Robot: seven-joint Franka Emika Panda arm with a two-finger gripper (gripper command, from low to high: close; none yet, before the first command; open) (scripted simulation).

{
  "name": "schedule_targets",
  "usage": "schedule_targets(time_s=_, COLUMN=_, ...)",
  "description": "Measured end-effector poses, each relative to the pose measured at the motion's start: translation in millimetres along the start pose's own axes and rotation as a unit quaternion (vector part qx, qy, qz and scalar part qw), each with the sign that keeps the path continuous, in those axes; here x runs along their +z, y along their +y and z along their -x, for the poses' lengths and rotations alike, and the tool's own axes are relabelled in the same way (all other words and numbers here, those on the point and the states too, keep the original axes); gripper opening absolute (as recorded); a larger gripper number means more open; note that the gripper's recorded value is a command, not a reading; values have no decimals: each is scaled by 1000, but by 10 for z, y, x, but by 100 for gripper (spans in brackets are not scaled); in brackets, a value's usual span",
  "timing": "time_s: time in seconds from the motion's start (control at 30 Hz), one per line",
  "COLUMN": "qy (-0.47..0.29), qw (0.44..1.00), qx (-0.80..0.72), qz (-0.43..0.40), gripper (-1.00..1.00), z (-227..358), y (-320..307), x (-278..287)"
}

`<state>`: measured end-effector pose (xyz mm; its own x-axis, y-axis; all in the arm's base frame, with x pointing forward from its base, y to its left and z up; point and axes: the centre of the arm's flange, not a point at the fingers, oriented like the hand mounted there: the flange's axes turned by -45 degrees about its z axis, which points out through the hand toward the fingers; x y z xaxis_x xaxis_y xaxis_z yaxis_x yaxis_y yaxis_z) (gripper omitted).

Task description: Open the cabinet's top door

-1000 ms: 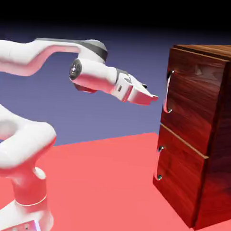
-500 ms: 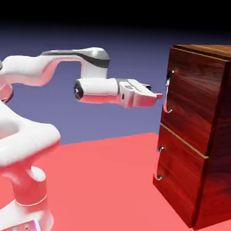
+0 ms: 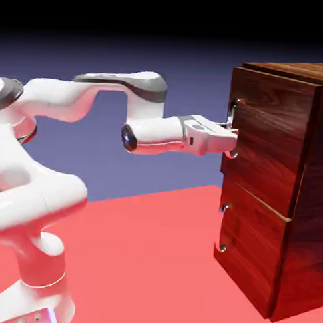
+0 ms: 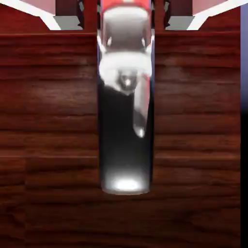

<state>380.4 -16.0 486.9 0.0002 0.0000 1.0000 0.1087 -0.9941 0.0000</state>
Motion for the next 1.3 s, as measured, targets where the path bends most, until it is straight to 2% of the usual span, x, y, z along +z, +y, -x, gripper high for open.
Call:
schedule_targets(time_s=0.63, qy=0, qw=969, qx=0, qz=-249, gripper=-100, z=0, y=967, x=-883)
schedule_targets(time_s=1.3, qy=0, qw=861, qx=0, qz=-509, gripper=-100, z=1, y=2406, x=-1185)
